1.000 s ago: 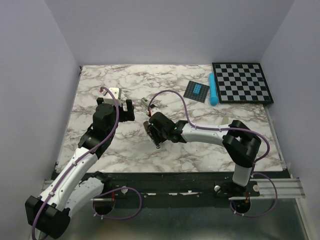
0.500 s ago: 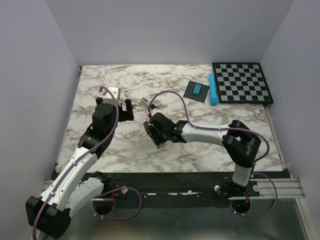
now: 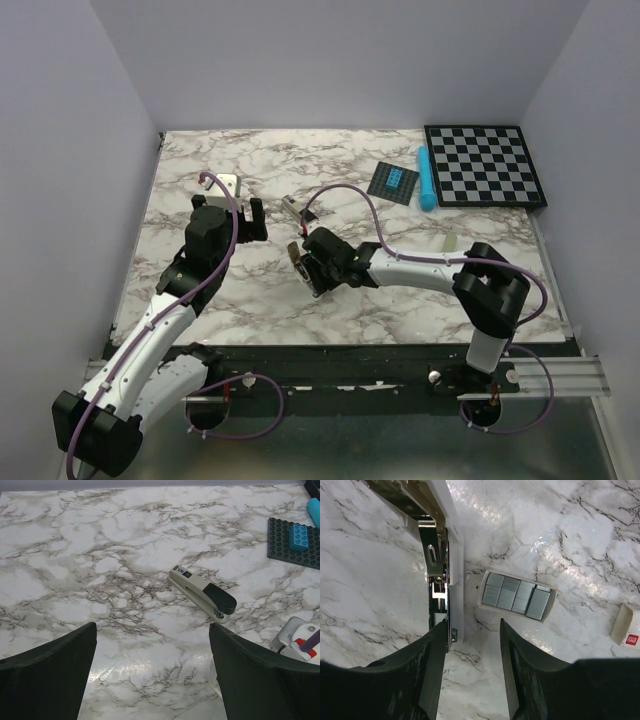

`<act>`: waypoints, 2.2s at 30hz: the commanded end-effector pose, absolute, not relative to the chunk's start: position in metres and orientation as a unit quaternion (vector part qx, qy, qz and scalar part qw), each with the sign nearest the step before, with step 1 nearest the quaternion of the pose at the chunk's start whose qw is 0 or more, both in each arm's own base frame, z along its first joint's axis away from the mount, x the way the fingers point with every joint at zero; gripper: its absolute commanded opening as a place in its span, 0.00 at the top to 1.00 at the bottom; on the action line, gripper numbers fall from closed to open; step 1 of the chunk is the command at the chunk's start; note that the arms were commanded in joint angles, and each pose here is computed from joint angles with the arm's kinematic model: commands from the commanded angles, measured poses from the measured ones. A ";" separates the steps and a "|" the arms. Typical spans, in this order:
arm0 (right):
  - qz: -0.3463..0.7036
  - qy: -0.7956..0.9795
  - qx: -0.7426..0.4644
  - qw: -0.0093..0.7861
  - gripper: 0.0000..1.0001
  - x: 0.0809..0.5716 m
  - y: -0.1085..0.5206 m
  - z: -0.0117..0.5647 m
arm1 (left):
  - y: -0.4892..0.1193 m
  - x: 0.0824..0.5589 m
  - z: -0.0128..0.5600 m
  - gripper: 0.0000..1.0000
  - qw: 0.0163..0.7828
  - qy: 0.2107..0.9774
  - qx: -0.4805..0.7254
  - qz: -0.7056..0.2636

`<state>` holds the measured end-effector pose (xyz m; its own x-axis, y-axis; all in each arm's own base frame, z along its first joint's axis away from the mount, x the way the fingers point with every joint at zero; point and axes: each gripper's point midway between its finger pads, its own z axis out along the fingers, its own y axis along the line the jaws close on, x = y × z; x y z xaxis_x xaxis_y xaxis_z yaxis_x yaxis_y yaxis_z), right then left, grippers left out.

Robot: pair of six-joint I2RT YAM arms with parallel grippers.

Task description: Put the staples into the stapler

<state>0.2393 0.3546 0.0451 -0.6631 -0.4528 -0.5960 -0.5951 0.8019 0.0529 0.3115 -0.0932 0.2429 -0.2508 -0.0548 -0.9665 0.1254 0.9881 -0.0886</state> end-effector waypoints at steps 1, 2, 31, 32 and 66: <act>0.140 0.901 -0.290 0.292 0.46 0.227 0.350 0.063 | -0.096 0.313 0.239 0.01 0.607 0.790 0.030 -0.079; 0.146 0.898 -0.287 0.300 0.46 0.228 0.350 0.068 | -0.097 0.313 0.237 0.01 0.605 0.791 0.032 -0.081; 0.278 0.770 -0.334 0.468 0.49 0.214 0.370 0.062 | -0.165 0.314 0.158 0.17 0.419 0.882 0.091 -0.197; 0.276 0.771 -0.335 0.466 0.49 0.214 0.370 0.060 | -0.166 0.314 0.157 0.19 0.415 0.883 0.090 -0.198; 0.246 0.782 -0.329 0.469 0.70 0.224 0.369 0.042 | -0.185 0.322 0.137 0.39 0.380 0.892 0.047 -0.241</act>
